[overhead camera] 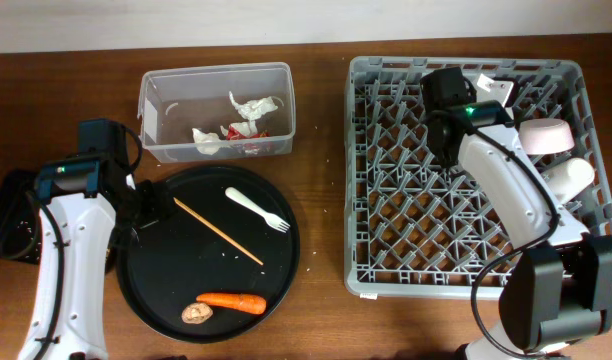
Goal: Sort waste into correct bins and load items into the dishwasher rack
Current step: 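Carry the plate to the rack and stand it upright at the back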
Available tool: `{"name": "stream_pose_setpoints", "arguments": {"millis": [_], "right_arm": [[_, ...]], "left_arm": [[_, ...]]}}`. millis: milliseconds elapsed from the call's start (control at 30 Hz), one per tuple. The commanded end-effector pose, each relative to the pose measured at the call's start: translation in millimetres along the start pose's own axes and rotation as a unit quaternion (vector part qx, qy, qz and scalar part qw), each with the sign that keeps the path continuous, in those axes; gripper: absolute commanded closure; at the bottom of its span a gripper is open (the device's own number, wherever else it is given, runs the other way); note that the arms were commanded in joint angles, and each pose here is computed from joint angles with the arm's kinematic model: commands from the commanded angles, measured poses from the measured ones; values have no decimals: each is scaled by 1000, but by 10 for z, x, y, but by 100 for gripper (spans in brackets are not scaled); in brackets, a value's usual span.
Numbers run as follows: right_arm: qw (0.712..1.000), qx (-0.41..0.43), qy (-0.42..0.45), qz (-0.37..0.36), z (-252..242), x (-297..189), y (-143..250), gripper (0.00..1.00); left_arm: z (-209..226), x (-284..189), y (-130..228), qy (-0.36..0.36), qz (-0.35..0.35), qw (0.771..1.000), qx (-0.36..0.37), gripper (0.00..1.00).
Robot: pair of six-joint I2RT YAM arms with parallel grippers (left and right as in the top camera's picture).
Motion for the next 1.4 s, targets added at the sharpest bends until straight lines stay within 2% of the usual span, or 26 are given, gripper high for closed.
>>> {"name": "stream_pose_setpoints", "arguments": {"millis": [0,67,100,200,233,367,500,533,567,600,633,667,700,767,867,967,1033,1133,1167,1200,1233,1367], "right_arm": [[997,-2,-73,18,283,-166,66,96],[996,-18,-90,4,419,-325,92,94],[995,-27,-99,-2,485,-408,110,87],[991,-62,-116,-14,628,-630,210,37],[991,-69,-117,-14,634,-660,233,30],[991,-30,-129,-18,275,-876,178,25],[974,44,-217,-39,-159,-1281,35,23],[971,64,-227,-49,-292,-1341,-11,24],[970,78,-225,-52,-378,-1329,-44,30],[971,91,-216,-48,-455,-1254,-70,42],[973,108,-200,-35,-543,-1109,-96,66],[972,123,-199,-20,-580,-994,-115,96],[963,156,-218,2,-616,-789,-202,96],[951,182,-249,6,-682,-599,-346,96],[917,204,-341,2,-742,-328,-588,96],[907,227,-348,65,-686,226,-482,96],[898,201,-380,94,-442,422,-403,96],[852,144,-493,102,7,377,-379,96],[816,103,-562,89,185,213,-378,96],[763,45,-642,61,338,-61,-352,96],[747,19,-662,56,397,-178,-303,96],[747,7,-660,71,455,-237,-228,96]], "left_arm": [[13,-23,-26,-2,-6,1000,-8,4],[13,-23,-25,-2,-6,1000,-8,4],[12,-23,-25,-2,-6,1000,-8,4],[9,-23,-23,-1,-5,1000,-8,4],[9,-23,-24,-1,-6,1000,-8,4],[9,-23,-23,-1,-5,1000,-8,4],[10,-23,-22,-1,-5,1000,-8,4],[8,-23,-21,-1,-5,1000,-8,4],[10,-23,-21,-1,-5,1000,-8,4],[10,-23,-21,-1,-5,1000,-8,4],[10,-23,-18,-1,-4,1000,-8,4],[11,-23,-16,-1,-4,1000,-8,4],[11,-23,-16,-1,-4,1000,-8,4],[11,-23,-17,-1,-4,1000,-8,4],[11,-23,-17,-1,-4,1000,-8,4],[10,-23,-18,-1,-4,1000,-8,4],[11,-23,-18,-1,-4,1000,-8,4],[11,-23,-18,-1,-4,1000,-8,4],[11,-23,-18,-1,-4,1000,-8,4],[10,-23,-17,-1,-4,1000,-8,4],[10,-23,-17,-1,-4,1000,-8,4],[11,-23,-16,-1,-4,1000,-8,4]]}}
Point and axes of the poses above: each gripper's point midway between its finger pads, its own x axis out along the fingers, its own z axis along the line the jaws close on, y = z × x, the point moved 2 cm from there along -x, back along the fingers, and after that the axes turned 6 degrees about x, right-handed, at the moved point
